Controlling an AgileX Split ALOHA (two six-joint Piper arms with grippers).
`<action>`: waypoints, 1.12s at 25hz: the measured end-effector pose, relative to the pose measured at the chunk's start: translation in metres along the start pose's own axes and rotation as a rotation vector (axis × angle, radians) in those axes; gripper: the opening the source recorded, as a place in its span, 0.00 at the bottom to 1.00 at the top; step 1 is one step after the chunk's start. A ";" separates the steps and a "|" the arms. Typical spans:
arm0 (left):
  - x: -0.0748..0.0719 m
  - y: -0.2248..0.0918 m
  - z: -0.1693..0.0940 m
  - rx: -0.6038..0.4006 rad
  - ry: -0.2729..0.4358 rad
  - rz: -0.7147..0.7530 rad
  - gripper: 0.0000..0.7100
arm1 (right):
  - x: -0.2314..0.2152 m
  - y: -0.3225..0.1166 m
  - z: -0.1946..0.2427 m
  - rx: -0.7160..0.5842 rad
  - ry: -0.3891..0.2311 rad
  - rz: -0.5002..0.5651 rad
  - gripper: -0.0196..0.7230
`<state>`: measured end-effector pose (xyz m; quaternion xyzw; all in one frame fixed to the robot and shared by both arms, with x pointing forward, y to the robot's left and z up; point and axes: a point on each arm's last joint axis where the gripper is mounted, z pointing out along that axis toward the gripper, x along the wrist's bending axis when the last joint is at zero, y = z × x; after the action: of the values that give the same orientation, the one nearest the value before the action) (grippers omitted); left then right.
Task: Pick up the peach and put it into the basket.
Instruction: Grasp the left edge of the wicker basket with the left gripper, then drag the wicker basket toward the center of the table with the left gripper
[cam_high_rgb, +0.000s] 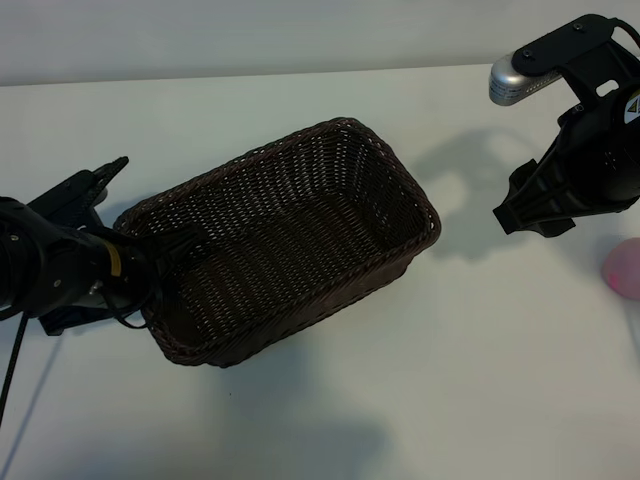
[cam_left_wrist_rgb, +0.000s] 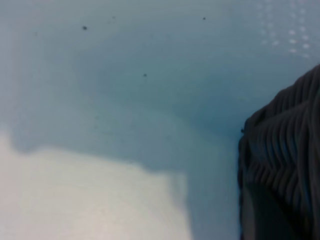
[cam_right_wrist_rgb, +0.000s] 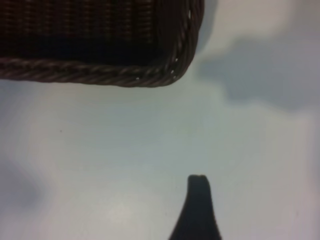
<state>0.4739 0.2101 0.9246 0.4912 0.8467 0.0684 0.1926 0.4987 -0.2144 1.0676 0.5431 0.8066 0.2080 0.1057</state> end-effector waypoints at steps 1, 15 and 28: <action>-0.001 0.000 0.000 -0.003 -0.009 -0.001 0.22 | 0.000 0.000 0.000 0.000 0.000 0.000 0.78; -0.006 0.000 -0.024 -0.023 -0.118 0.083 0.22 | 0.000 0.000 0.000 -0.001 0.000 0.000 0.78; -0.001 0.002 -0.031 0.009 -0.122 0.169 0.22 | 0.000 -0.001 0.000 0.008 0.001 0.000 0.78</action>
<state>0.4633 0.2123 0.9542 0.5650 0.7893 0.0506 0.2352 0.4981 -0.2145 1.0673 0.5432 0.8075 0.2052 0.1032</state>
